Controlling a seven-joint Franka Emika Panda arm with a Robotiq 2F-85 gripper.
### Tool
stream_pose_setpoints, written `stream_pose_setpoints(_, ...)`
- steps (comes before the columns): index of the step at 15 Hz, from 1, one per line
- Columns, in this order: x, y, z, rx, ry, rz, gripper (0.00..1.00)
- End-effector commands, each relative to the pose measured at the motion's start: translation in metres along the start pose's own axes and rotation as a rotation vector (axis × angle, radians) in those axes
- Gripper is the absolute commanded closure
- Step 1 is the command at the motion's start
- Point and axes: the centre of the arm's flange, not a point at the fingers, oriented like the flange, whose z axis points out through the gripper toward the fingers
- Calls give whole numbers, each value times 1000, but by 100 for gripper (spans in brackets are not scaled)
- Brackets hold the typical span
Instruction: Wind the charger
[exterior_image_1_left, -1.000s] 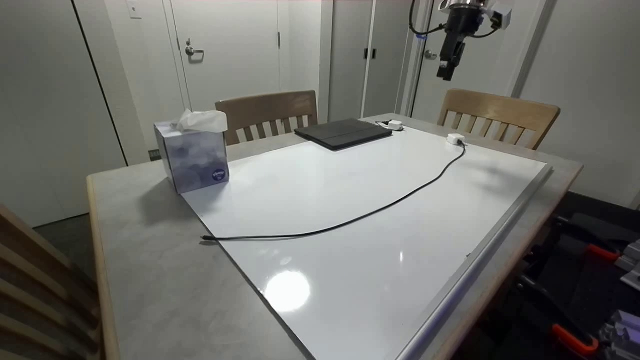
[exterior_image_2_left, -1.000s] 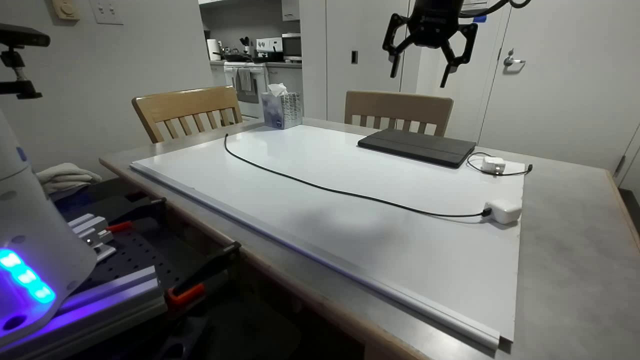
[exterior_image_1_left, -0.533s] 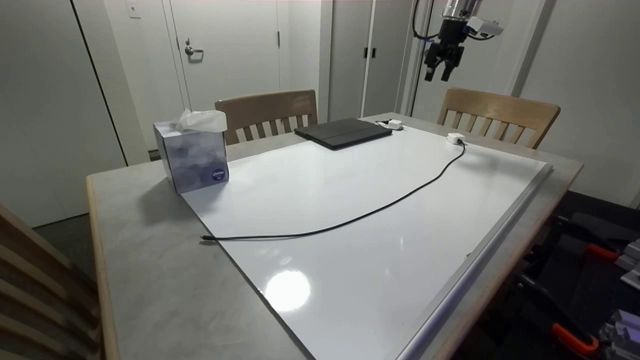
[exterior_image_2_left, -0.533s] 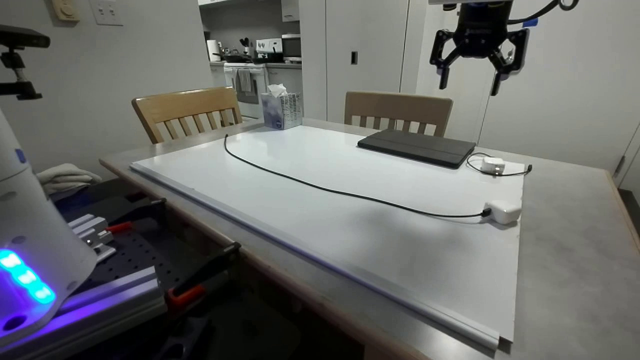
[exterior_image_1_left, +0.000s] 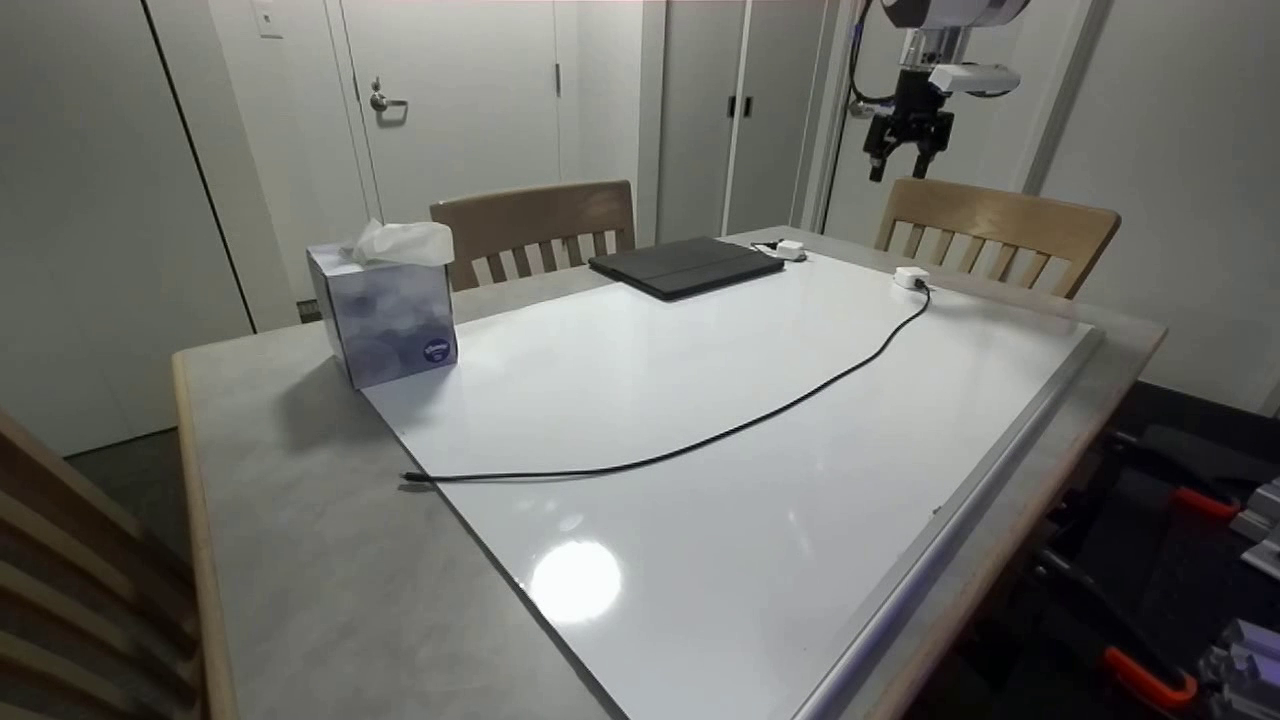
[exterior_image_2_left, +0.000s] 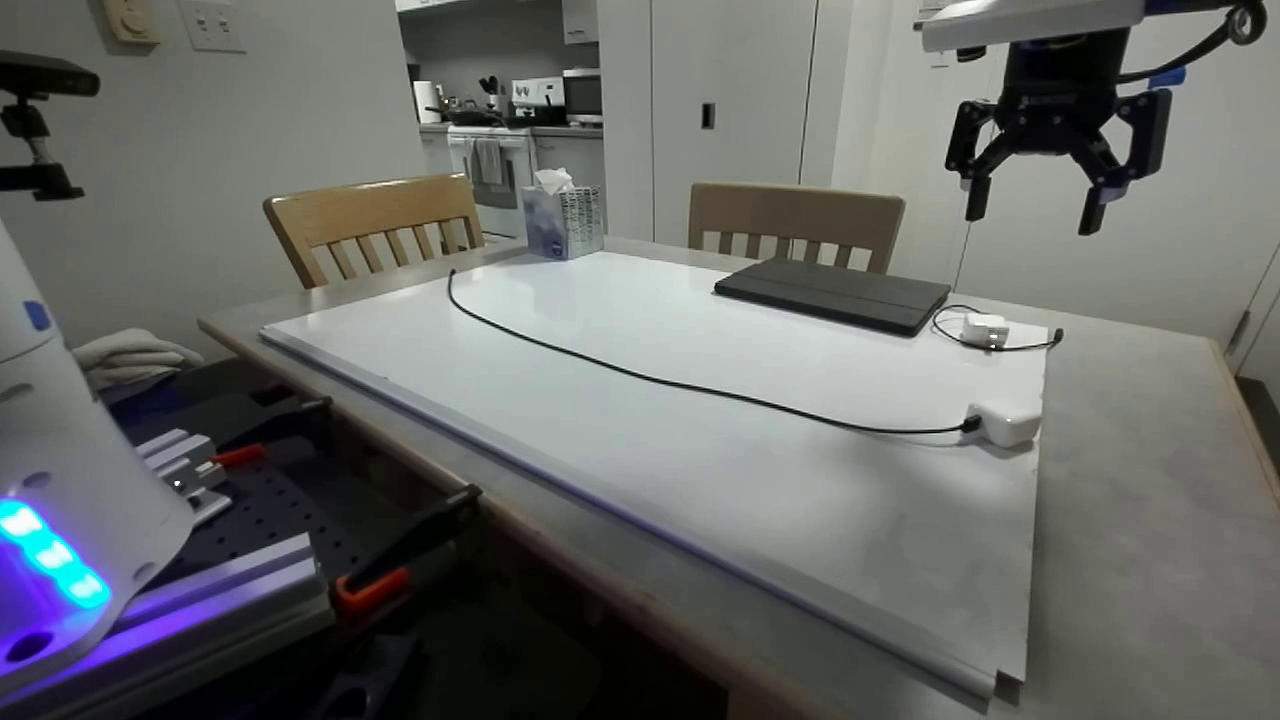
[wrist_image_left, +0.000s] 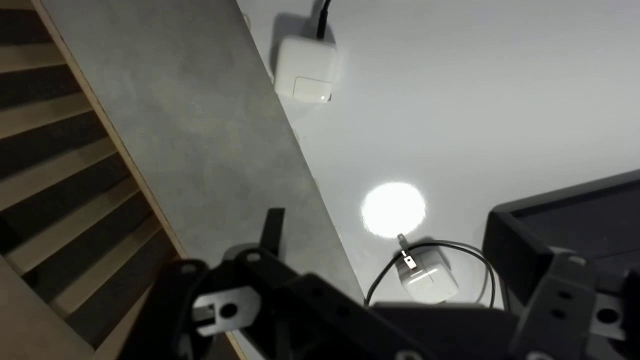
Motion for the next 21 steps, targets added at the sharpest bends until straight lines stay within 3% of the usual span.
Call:
stream_pose_setpoints(1,0,-1,-1,1,1,-1,0)
stream_pose_setpoints(5,5,-6,4,-3,-4,-2,0)
stream_pose_setpoints(11,4,19,35,-5,-43,87,0)
stream_pose_setpoints(17,8,48,54,29,-75,80,0)
stream_pose_setpoints(21,12,55,73,1,-132,72,0)
